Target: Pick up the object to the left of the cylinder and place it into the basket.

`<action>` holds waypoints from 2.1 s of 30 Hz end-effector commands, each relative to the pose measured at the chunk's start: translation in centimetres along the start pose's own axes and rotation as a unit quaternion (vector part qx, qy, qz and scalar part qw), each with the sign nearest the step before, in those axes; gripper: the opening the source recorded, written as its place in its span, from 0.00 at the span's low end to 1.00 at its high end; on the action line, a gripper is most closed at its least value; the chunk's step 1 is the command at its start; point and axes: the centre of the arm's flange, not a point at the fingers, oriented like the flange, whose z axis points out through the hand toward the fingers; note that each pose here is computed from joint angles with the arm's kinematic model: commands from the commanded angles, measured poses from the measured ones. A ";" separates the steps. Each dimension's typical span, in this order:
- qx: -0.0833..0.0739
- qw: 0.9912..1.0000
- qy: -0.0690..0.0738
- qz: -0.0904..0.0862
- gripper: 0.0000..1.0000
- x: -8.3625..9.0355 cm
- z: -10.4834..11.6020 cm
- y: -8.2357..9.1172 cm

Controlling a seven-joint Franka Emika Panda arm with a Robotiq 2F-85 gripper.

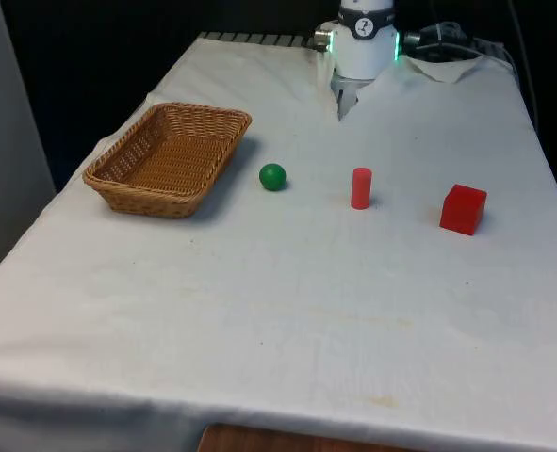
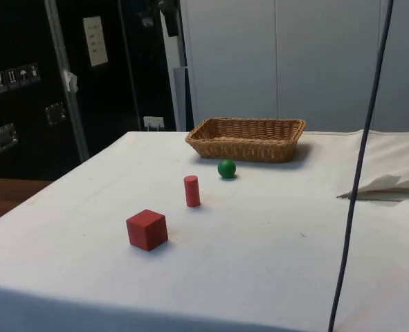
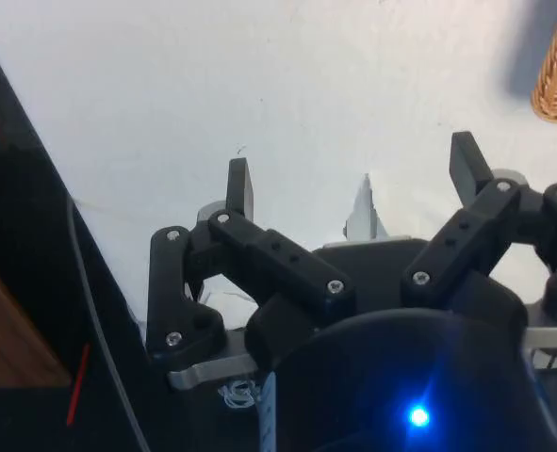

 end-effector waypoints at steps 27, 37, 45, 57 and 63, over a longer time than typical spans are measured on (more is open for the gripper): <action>-0.009 0.999 0.036 0.019 1.00 2.5 4.8 -5.3; -0.015 0.999 0.038 0.029 1.00 2.7 8.2 -7.4; -0.022 0.998 0.041 0.035 1.00 3.0 10.8 -9.3; -0.033 0.998 0.043 0.039 1.00 3.2 14.9 -12.2; -0.038 0.998 0.043 0.038 1.00 3.1 16.7 -13.8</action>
